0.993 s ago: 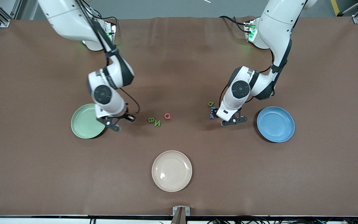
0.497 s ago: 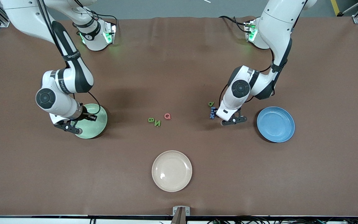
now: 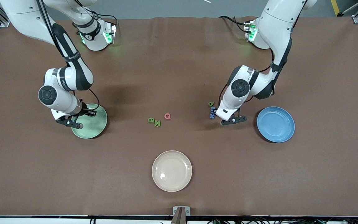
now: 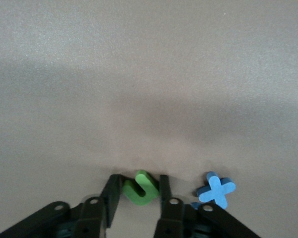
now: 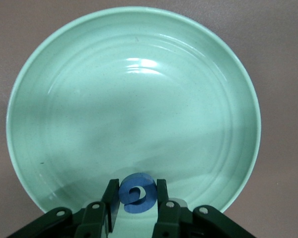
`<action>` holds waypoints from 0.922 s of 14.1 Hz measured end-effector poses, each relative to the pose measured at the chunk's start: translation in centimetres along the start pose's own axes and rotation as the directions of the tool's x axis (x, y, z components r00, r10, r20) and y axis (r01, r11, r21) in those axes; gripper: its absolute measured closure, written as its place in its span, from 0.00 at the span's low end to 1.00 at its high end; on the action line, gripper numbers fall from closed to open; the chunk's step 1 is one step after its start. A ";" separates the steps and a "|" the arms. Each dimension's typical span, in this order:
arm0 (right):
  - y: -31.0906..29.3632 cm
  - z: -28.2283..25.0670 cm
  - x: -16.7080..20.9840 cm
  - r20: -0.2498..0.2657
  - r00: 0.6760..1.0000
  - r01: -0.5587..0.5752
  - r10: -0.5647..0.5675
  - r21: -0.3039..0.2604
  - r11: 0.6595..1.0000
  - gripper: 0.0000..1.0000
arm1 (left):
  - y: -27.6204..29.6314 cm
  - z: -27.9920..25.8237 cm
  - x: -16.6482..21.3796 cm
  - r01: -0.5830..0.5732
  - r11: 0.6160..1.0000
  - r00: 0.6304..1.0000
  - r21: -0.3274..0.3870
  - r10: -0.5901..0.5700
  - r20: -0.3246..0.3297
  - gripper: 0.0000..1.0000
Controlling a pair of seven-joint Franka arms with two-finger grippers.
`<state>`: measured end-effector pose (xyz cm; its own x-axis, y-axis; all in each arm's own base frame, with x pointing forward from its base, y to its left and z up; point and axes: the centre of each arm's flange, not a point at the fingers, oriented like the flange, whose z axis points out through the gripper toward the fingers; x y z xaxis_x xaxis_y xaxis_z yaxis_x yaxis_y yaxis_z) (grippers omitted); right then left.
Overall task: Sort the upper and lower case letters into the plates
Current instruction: 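Release the c with the right gripper while the left gripper carries the u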
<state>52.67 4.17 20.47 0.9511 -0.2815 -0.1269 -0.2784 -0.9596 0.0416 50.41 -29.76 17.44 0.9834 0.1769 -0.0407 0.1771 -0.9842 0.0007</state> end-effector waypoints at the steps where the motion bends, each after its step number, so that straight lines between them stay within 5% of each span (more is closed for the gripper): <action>1: 0.0 0.0 0.0 0.000 1.000 0.002 -0.002 0.000 1.000 0.66 | 0.0 0.0 0.0 0.000 1.000 1.000 0.000 0.000 0.000 0.65; 8: -1.4 -1.5 0.6 -0.015 1.000 0.016 -0.016 0.009 1.000 0.01 | 0.0 -0.1 0.1 0.001 1.000 1.000 -0.001 -0.001 -0.002 0.67; 13: -11.6 -8.6 -0.3 -0.031 0.996 -0.088 0.088 0.010 0.996 0.00 | -2.8 -7.2 2.9 -0.043 0.999 0.999 0.004 0.043 -0.002 0.67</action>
<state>56.80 15.41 28.53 0.9266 -0.3646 -0.0924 -0.3621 -0.9311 0.0431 53.07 -26.43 24.48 0.9902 0.1342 -0.0382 0.1343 -0.9909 -0.0014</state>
